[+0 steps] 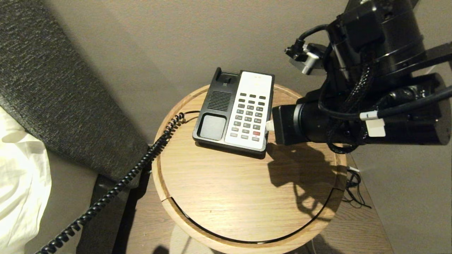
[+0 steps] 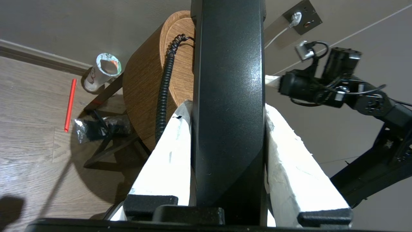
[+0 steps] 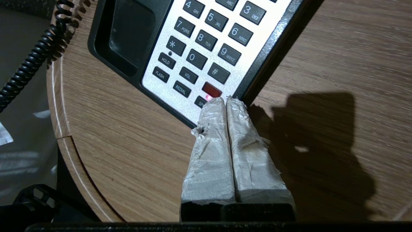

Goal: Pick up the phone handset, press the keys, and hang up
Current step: Dial the number, then put the handset back

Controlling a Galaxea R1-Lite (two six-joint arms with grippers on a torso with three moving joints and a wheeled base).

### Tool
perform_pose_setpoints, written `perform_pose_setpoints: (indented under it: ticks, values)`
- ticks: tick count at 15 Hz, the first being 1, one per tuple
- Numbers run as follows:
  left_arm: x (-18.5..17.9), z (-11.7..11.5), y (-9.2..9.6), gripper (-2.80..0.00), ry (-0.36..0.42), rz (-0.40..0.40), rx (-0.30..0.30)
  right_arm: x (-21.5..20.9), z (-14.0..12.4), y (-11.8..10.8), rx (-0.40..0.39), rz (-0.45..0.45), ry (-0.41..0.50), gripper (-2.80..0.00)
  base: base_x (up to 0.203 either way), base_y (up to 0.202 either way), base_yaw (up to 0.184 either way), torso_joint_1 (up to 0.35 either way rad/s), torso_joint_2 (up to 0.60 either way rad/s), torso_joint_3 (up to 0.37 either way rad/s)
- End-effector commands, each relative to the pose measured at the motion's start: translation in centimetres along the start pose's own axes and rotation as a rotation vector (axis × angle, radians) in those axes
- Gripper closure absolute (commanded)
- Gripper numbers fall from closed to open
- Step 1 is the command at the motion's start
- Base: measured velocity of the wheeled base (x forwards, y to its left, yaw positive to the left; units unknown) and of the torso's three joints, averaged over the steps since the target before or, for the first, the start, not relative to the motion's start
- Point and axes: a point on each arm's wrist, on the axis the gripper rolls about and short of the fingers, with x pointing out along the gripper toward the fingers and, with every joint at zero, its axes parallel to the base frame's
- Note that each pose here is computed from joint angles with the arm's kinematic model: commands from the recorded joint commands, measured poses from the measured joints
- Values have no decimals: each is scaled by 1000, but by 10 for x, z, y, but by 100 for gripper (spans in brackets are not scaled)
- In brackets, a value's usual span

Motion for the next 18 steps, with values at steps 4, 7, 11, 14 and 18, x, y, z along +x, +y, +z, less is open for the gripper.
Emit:
perform_pose_setpoints:
  ticks: [4,7,11,14,18]
  values:
    - [6,-3,0,0,25,15,21,-58,2,-21,66,10,-87,0,0,0,0,0,0,0]
    - [26,-13,4,0,136,40,124,-111,3,-43,209,8,-189,0,0,0,0,0,0,0]
    - [79,2,-25,0,281,58,266,-189,-9,-73,407,64,-344,0,0,0,0,0,0,0]
    - [137,15,-53,0,357,89,313,-245,-36,-96,558,130,-422,0,0,0,0,0,0,0]
    - [220,18,-82,0,408,131,441,-293,-81,-122,596,143,-430,0,0,0,0,0,0,0]
